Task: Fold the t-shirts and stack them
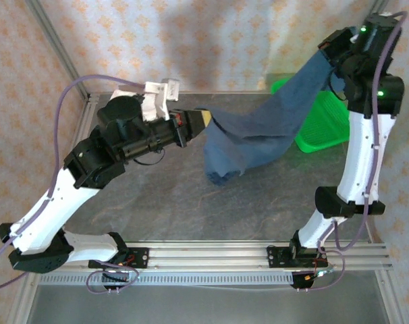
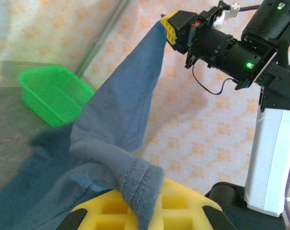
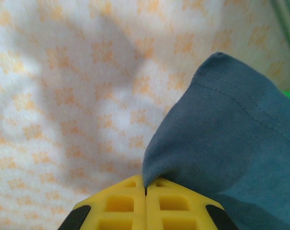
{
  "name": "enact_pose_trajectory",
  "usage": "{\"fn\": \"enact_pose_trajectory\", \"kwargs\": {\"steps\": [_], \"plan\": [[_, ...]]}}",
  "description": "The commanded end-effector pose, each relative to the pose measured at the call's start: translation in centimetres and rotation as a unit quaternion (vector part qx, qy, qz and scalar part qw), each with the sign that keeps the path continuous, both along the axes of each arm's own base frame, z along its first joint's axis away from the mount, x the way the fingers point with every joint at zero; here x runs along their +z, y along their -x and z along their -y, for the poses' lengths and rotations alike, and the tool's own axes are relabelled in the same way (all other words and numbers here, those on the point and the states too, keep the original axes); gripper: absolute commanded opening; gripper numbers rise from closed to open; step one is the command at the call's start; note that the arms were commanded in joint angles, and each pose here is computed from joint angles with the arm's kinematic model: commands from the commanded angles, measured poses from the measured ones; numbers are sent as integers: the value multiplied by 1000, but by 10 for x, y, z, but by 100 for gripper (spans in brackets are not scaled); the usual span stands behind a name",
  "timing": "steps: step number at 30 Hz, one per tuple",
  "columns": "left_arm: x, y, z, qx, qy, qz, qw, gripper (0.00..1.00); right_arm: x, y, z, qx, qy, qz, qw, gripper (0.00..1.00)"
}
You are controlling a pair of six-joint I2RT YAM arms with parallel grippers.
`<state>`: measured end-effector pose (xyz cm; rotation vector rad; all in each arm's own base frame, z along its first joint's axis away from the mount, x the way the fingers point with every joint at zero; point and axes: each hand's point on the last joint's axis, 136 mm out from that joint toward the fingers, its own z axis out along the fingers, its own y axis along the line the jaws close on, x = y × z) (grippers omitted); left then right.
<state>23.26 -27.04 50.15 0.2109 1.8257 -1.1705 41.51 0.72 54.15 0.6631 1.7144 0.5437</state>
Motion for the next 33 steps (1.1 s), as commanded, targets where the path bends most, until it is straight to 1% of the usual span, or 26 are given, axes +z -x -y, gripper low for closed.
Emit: {"fn": "enact_pose_trajectory", "kwargs": {"steps": [1,3,7,10,13,16,18,23,28,33], "plan": [[-46,-18,-30,77,-36,-31,996,0,-37,-26,-47,68,3,-48,997,0],[-79,-28,-50,116,-43,-60,990,0,-56,-37,-72,87,22,-71,993,0],[-125,-37,-98,197,-32,-97,975,0,-94,-61,-127,129,55,-102,985,0],[-146,-37,-127,237,-36,-114,964,0,-120,-80,-161,147,69,-116,980,0],[-152,-33,-142,248,-35,-121,961,0,-127,-93,-186,158,69,-107,979,0],[-139,-24,-141,230,-23,-105,967,0,-118,-99,-202,164,63,-82,981,0],[-123,-16,-138,210,-11,-86,974,0,-105,-98,-206,167,43,-61,983,0],[-69,6,-124,145,30,-43,988,0,-69,-84,-196,163,30,-23,986,0],[-20,22,-118,105,72,0,992,0,-34,-57,-167,143,26,3,989,0],[21,26,-101,58,114,36,991,0,7,-26,-109,78,34,40,996,0]]}}
